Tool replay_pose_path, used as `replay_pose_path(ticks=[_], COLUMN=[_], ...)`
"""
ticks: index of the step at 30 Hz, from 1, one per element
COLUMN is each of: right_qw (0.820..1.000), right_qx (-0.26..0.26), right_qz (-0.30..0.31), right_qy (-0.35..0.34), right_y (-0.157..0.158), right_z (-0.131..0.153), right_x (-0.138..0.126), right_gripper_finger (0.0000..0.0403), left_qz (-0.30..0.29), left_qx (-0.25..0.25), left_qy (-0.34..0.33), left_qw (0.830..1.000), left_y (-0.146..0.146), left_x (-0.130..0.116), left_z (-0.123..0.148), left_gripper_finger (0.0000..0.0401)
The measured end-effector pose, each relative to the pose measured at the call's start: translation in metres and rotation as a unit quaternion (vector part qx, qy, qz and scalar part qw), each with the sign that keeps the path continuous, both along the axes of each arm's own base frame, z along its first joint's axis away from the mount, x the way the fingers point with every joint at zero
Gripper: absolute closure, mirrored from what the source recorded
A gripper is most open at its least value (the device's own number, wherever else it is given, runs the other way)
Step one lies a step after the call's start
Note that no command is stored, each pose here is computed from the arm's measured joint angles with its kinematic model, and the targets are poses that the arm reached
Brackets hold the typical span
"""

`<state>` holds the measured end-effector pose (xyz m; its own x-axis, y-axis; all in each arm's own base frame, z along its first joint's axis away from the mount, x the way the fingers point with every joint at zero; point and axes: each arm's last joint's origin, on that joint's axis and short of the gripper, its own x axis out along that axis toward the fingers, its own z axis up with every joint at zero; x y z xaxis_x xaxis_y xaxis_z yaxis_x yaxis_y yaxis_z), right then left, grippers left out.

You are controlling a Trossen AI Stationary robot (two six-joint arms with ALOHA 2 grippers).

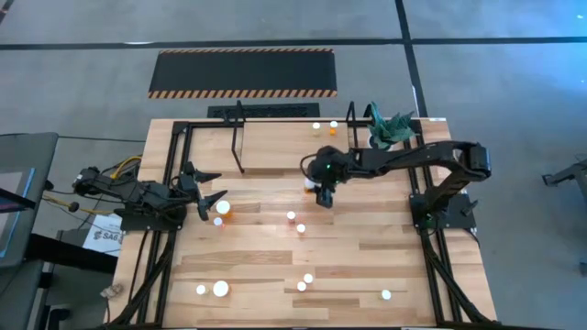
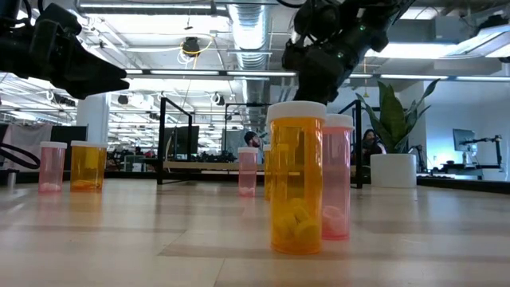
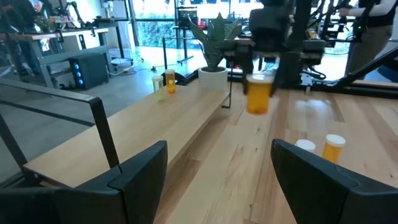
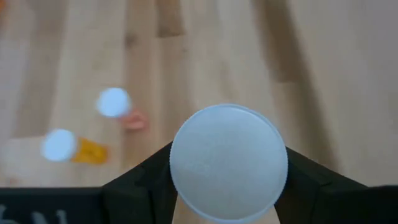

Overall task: Pick and place medicine bottles onto shelf by color
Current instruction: Put the top right large orange pill bottle on the shelf

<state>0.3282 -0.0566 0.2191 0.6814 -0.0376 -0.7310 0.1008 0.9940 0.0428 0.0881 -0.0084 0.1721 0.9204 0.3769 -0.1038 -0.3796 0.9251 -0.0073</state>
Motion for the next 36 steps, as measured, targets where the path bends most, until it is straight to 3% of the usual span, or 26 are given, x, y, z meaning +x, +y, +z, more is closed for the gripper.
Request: replay_pose_path(ticks=[9,12,18,29,36], right_qw=[0.993,0.991,0.991,0.990,0.990], right_qx=[-0.116,-0.132,-0.127,-0.107,-0.066], right_qz=[0.009,-0.010,-0.051,-0.084,-0.104], right_qy=[0.002,-0.012,0.015,0.031,0.068], right_y=[-0.022,-0.036,-0.071,-0.125,-0.159], right_z=[0.052,0.064,0.055,0.044,0.027], right_x=[0.007,0.007,0.014,0.071,0.090], right_gripper_finger=[0.0176,0.0176,0.0177,0.0177,0.0178], left_qz=[0.000,0.000,0.000,0.000,0.000], left_qx=[0.000,0.000,0.000,0.000,0.000], left_qy=[0.000,0.000,0.000,0.000,0.000], left_qw=[1.000,1.000,1.000,1.000,1.000], left_y=[0.000,0.000,0.000,0.000,0.000], left_x=[0.000,0.000,0.000,0.000,0.000], left_z=[0.000,0.000,0.000,0.000,0.000], left_gripper_finger=[0.0128,0.0128,0.0128,0.0128,0.0128])
